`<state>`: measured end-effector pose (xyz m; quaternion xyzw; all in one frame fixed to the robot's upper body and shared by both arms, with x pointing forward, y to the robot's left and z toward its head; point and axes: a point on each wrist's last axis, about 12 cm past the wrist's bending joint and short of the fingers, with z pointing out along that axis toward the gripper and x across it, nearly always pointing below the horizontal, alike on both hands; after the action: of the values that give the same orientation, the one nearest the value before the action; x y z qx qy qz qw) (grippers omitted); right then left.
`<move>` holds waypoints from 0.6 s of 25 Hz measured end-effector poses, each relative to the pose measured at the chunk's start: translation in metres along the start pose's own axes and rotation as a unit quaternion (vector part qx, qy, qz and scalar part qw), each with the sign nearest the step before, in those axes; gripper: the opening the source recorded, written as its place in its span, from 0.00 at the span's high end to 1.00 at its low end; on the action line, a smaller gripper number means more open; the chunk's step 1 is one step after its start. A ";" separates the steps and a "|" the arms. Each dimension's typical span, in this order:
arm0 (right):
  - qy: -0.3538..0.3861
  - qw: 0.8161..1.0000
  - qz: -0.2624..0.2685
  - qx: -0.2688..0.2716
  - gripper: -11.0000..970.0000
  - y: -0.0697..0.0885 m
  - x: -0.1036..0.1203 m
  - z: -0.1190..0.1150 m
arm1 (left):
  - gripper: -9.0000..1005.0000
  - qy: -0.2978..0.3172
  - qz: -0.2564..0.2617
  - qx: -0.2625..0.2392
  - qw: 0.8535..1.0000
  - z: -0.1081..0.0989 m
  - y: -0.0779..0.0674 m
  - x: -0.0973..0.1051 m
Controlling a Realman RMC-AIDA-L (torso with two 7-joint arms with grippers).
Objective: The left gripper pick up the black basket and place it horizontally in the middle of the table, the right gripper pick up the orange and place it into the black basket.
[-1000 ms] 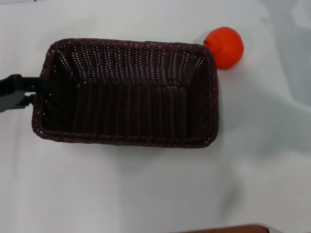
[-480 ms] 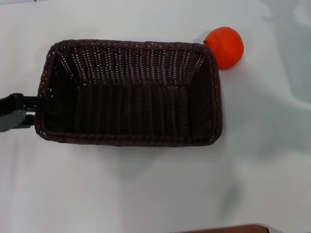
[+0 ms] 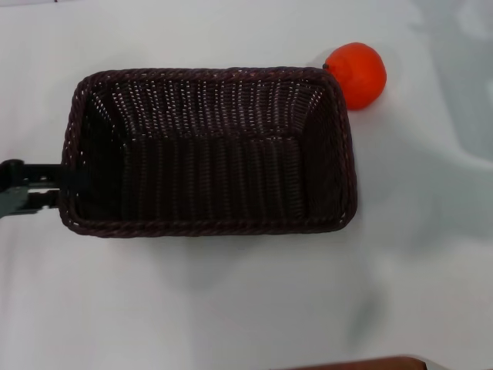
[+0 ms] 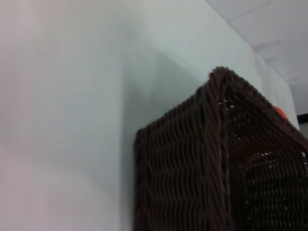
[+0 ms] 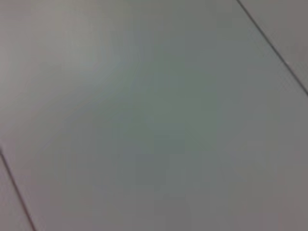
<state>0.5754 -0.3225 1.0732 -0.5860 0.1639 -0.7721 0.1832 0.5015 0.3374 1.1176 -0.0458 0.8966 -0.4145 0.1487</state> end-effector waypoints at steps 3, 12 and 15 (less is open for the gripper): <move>-0.026 0.999 0.005 0.041 0.03 -0.005 0.003 0.009 | 0.38 -0.018 0.009 -0.016 1.000 -0.015 0.010 -0.001; -0.298 0.927 -0.041 0.226 0.03 -0.018 0.037 0.063 | 0.38 -0.192 0.096 0.020 0.977 -0.071 0.038 0.000; -0.400 0.883 -0.064 0.237 0.03 -0.025 0.054 0.076 | 0.37 -0.260 0.141 0.047 0.954 -0.075 0.038 0.002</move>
<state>0.6336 -0.3287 1.1502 -0.7935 -0.1491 -0.4977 0.3169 0.4781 0.4166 1.1340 -0.0186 0.8039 -0.4044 0.4359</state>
